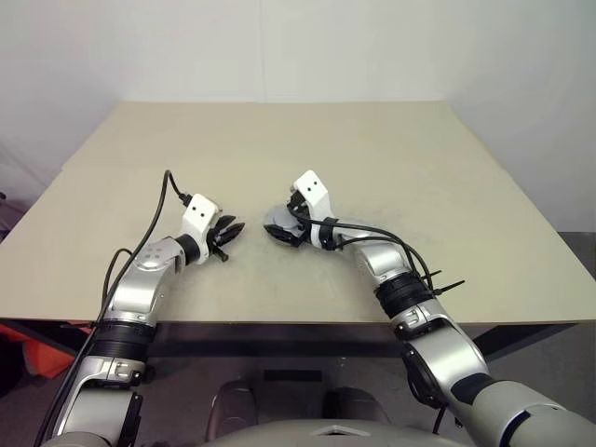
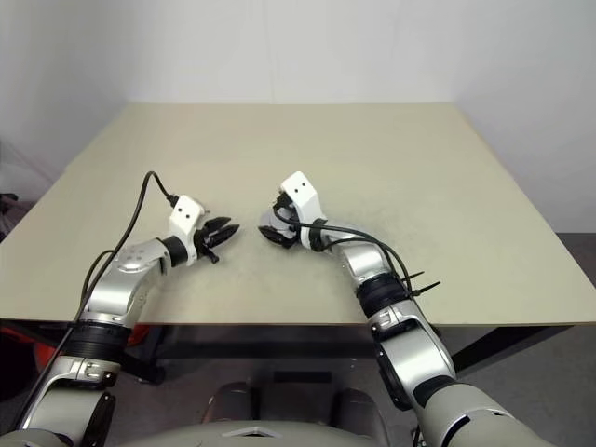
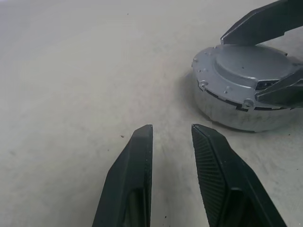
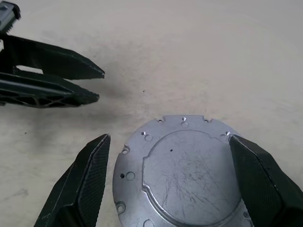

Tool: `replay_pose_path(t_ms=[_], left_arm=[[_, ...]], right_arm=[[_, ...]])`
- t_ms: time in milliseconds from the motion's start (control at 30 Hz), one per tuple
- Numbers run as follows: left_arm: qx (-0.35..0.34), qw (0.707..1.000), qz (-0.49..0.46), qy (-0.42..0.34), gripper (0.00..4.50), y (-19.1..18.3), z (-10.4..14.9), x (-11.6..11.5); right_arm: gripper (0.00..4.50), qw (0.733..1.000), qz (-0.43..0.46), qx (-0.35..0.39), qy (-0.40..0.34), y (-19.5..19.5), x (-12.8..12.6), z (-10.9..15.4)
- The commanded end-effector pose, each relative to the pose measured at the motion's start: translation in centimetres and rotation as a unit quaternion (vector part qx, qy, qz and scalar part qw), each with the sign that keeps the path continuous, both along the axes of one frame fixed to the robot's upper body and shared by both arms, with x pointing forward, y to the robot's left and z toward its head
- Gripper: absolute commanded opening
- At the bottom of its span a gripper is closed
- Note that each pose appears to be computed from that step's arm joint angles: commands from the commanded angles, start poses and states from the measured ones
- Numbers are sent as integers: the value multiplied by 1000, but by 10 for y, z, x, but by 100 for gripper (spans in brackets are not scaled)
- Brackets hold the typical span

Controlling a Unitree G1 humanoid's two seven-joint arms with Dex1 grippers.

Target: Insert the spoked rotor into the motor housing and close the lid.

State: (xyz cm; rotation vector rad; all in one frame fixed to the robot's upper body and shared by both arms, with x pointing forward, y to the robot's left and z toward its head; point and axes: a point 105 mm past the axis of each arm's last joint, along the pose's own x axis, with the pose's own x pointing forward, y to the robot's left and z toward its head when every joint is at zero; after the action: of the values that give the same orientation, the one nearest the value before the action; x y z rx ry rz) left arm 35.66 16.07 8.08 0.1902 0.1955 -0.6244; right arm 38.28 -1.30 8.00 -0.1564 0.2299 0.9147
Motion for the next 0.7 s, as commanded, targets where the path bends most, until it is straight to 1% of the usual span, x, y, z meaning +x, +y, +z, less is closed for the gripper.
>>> replay_pose_path(t_ms=[33,100,267,367,533,633,700], left_arm=[[0,1000,-2,-26,138,-2,15,1],[0,1000,-3,-25,138,-2,14,1],[1,1000,-4,-23,138,-4,13,1],[1,1000,-3,-24,138,-4,13,2],[2,1000,-1,-24,138,-3,12,1],[2,1000,-1,-24,138,-3,12,1],[2,1000,0,-24,138,-3,12,1]], right_arm=[[389,1000,-12,-6,-10,-5,6,3],[325,1000,-19,-5,-16,-8,9,5],[325,1000,-25,-6,-16,-11,14,8],[325,999,-13,-25,-22,-10,12,1],[325,1000,3,-23,-13,-9,9,1],[386,999,0,-30,-13,-10,10,-1],[447,999,0,-35,-16,-10,10,-2]])
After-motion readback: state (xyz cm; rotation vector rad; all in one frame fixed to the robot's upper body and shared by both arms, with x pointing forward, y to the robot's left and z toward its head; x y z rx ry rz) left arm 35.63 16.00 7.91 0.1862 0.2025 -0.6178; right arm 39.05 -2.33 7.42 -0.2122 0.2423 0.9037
